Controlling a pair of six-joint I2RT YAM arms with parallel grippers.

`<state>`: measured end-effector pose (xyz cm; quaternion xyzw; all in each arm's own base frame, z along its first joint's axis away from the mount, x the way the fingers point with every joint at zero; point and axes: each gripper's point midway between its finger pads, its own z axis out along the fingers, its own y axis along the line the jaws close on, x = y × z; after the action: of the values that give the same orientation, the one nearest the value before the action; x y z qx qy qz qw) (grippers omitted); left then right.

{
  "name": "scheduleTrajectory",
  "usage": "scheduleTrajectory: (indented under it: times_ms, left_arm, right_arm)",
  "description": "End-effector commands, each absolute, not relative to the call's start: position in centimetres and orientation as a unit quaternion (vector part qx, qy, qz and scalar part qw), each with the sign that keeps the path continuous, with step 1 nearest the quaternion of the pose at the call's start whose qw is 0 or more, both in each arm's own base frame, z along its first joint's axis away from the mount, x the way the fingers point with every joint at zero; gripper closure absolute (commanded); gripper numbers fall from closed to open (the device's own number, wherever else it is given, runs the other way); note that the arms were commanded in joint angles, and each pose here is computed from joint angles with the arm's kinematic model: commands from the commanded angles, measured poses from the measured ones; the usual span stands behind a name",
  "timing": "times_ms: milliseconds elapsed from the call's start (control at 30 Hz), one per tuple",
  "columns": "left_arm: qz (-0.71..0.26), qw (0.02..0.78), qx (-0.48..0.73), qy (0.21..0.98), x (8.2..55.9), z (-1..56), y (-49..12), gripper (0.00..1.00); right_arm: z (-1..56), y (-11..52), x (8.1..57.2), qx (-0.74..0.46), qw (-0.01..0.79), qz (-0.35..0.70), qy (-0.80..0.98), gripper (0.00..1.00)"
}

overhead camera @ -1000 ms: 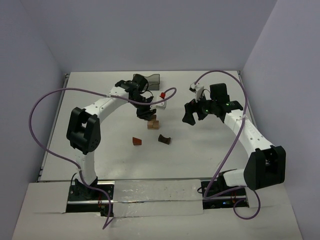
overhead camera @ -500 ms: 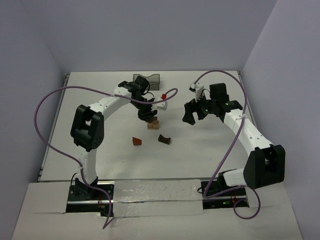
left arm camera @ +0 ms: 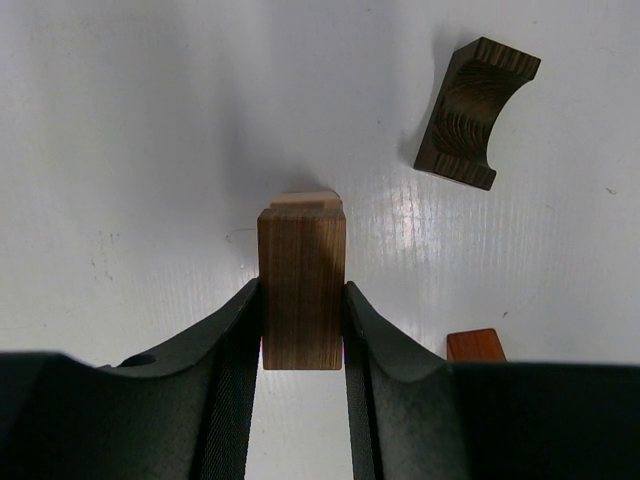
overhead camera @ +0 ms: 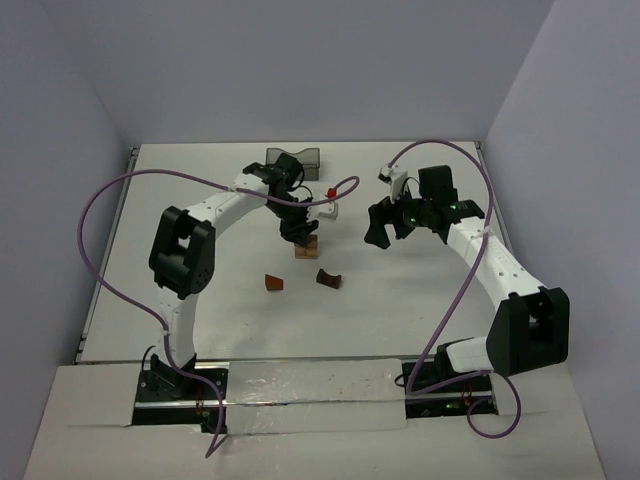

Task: Build the wood block tower

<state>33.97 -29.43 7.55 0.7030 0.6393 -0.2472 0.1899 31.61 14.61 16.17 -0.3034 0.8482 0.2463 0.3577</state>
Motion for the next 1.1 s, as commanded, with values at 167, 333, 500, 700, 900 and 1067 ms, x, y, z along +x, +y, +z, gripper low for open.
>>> scheduleTrajectory:
  times_ms: [167, 333, 500, 700, 900, 1067]
  left_arm:
    - [-0.249, 0.202, 0.706, 0.631, 34.17, 8.70, -30.80, 0.73]
    - [-0.248, 0.197, 0.707, 0.633, 34.06, 8.50, -30.90, 0.72]
    - [-0.246, 0.194, 0.705, 0.636, 34.10, 8.38, -30.80, 0.71]
    - [-0.242, 0.191, 0.705, 0.639, 34.09, 8.16, -30.69, 0.70]
    - [-0.242, 0.190, 0.704, 0.640, 34.01, 8.10, -30.61, 0.68]
    - [-0.242, 0.188, 0.704, 0.641, 34.00, 7.97, -30.49, 0.66]
  right_arm:
    - [18.14, 14.92, 33.18, -0.309, 0.390, 0.246, 0.831, 0.00]
    - [18.12, 14.93, 33.15, -0.310, 0.391, 0.246, 0.831, 0.00]
    - [18.04, 14.92, 33.10, -0.309, 0.389, 0.246, 0.832, 0.00]
    - [17.95, 14.99, 33.10, -0.312, 0.389, 0.248, 0.831, 0.00]
    - [17.91, 15.03, 33.09, -0.312, 0.388, 0.249, 0.831, 0.00]
    - [17.90, 15.00, 33.11, -0.312, 0.388, 0.248, 0.831, 0.00]
